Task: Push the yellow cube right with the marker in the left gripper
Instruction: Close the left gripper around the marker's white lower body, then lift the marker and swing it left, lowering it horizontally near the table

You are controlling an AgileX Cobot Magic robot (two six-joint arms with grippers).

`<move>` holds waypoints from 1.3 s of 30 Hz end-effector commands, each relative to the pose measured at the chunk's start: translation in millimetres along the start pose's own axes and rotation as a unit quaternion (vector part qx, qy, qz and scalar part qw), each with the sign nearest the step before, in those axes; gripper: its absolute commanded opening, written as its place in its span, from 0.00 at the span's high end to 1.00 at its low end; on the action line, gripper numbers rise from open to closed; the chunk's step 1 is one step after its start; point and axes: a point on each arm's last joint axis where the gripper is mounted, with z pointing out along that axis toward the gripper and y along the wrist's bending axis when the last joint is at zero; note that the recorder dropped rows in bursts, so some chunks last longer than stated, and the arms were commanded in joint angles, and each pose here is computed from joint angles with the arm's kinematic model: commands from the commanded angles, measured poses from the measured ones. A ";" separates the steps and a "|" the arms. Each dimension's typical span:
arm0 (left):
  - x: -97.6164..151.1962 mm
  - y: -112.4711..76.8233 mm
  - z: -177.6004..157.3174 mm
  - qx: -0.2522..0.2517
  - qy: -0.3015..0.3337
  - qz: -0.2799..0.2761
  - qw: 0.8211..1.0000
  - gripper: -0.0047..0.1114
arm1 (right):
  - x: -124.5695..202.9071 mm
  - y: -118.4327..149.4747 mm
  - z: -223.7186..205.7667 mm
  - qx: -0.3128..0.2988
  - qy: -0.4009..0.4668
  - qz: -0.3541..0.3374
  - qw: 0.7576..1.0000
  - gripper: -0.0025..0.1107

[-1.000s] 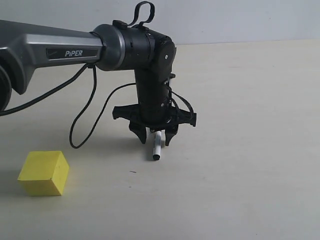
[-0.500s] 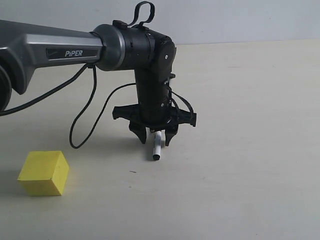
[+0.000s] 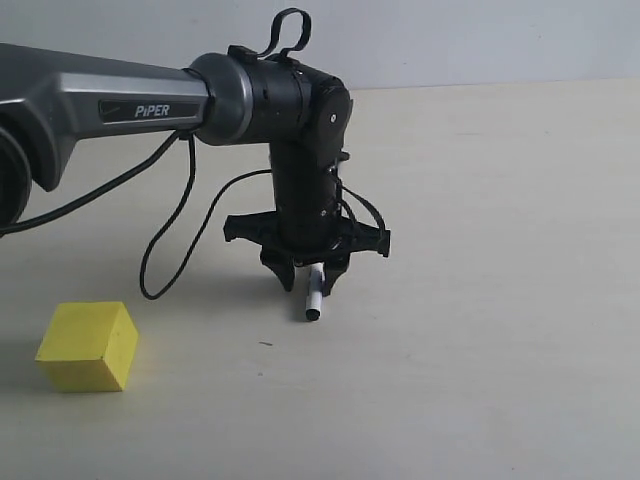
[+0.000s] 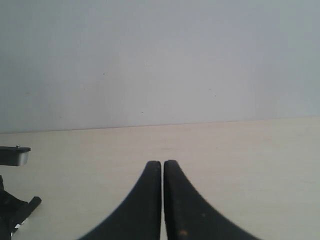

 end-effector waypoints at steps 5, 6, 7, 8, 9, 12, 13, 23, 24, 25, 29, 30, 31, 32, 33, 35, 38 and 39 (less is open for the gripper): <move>-1.8 -6.0 -13.8 0.017 -0.018 0.068 0.997 0.96 | 0.5 -0.4 -0.2 0.002 -0.005 -0.007 1.000 0.96; -3.0 -7.2 -24.8 0.021 -0.029 0.076 0.996 0.96 | 0.5 -0.4 -0.2 0.002 -0.005 -0.007 1.000 0.96; -4.4 -8.7 -36.6 0.028 -0.043 0.090 0.995 0.96 | 0.5 -0.4 -0.2 0.002 -0.005 -0.007 1.000 0.96; -6.1 -10.7 -57.8 0.038 -0.066 0.109 0.991 0.96 | 0.5 -0.4 -0.2 0.002 -0.005 -0.007 1.000 0.96; -6.5 -11.6 -73.7 0.044 -0.085 0.133 0.987 0.96 | 0.5 -0.4 -0.2 0.002 -0.005 -0.007 1.000 0.96; 0.9 -10.8 -130.7 0.060 -0.141 0.200 0.968 0.96 | 0.5 -0.4 -0.2 0.002 -0.005 -0.007 1.000 0.96; 6.6 -7.2 -147.3 0.055 -0.152 0.228 0.960 0.96 | 0.5 -0.4 -0.2 0.002 -0.005 -0.007 1.000 0.96; 64.8 52.7 -231.1 -0.089 -0.213 0.421 0.877 0.96 | 0.5 -0.4 -0.2 0.002 -0.005 -0.007 1.000 0.96; 71.1 59.4 -230.5 -0.098 -0.207 0.428 0.874 0.96 | 0.5 -0.4 -0.2 0.002 -0.005 -0.007 1.000 0.96; 78.8 69.1 -232.0 -0.109 -0.203 0.436 0.870 0.96 | 0.5 -0.4 -0.2 0.002 -0.005 -0.007 1.000 0.96; 111.6 101.6 -227.8 -0.121 -0.178 0.452 0.865 0.96 | 0.5 -0.4 -0.2 0.002 -0.005 -0.007 1.000 0.96; 119.0 111.3 -224.3 -0.124 -0.168 0.457 0.865 0.96 | 0.5 -0.4 -0.2 0.002 -0.005 -0.007 1.000 0.96; 123.7 121.0 -221.6 -0.129 -0.160 0.458 0.865 0.96 | 0.5 -0.4 -0.2 0.002 -0.005 -0.007 1.000 0.96; 129.9 132.5 -218.6 -0.133 -0.152 0.459 0.865 0.96 | 0.5 -0.4 -0.2 0.002 -0.005 -0.007 1.000 0.96; 135.2 144.5 -215.2 -0.137 -0.142 0.458 0.867 0.96 | 0.5 -0.4 -0.2 0.002 -0.005 -0.007 1.000 0.96; 142.5 168.0 -207.0 -0.146 -0.121 0.448 0.874 0.96 | 0.5 -0.4 -0.2 0.002 -0.005 -0.007 1.000 0.96; 147.6 204.3 -195.0 -0.173 -0.086 0.415 0.889 0.96 | 0.5 -0.4 -0.2 0.002 -0.005 -0.007 1.000 0.96; 148.7 215.1 -191.2 -0.182 -0.074 0.402 0.894 0.96 | 0.5 -0.4 -0.2 0.002 -0.005 -0.007 1.000 0.96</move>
